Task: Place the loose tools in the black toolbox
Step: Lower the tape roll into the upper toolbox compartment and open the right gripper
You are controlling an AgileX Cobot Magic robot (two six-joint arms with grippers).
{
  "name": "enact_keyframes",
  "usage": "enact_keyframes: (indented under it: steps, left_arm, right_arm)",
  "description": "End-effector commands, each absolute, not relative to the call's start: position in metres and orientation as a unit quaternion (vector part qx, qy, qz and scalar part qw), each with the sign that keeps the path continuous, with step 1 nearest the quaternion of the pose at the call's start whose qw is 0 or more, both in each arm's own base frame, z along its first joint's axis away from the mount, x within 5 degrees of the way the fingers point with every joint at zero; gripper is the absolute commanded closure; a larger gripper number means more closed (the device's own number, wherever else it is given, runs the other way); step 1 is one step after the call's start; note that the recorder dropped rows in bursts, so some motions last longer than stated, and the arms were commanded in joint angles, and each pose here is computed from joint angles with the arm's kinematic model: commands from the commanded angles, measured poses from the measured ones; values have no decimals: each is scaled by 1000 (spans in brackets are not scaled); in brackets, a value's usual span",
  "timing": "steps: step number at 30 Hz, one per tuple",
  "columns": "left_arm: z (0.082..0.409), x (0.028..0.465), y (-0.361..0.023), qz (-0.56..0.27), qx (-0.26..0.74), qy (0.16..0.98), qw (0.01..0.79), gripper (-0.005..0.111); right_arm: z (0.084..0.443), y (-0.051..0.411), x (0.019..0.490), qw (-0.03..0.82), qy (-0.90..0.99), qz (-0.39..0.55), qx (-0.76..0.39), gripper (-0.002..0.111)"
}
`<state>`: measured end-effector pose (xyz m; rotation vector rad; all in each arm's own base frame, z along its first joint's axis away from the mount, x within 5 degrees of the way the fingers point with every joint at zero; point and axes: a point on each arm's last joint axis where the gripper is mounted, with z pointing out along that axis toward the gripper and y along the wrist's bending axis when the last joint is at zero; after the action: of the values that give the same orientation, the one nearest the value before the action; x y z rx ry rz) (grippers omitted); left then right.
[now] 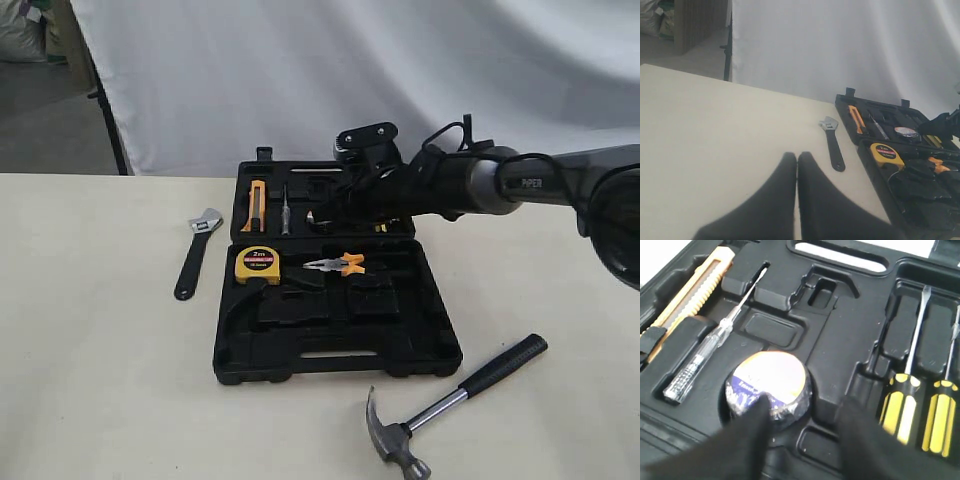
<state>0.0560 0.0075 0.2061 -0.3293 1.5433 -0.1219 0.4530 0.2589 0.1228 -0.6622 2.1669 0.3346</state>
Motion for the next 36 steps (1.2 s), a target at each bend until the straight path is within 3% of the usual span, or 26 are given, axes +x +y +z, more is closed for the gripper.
enact_keyframes:
  steps: [1,2,3,14,32,36]
  left_arm:
    - [208,55,9,-46,-156,687,708,106]
    - [208,55,9,-46,-156,687,708,106]
    - [208,55,9,-46,-156,687,708,106]
    - [208,55,9,-46,-156,687,708,106]
    - [208,55,9,-46,-156,687,708,106]
    - [208,55,9,-46,-156,687,708,106]
  right_arm:
    - [124,259,454,418,859,131,-264,99]
    - [124,259,454,420,859,130,-263,107]
    - [125,258,455,425,859,131,-256,108]
    - [130,258,460,448,862,154,-178,109]
    - [135,290,444,477,840,147,-213,109]
    - [110,288,447,479,844,128,-204,109]
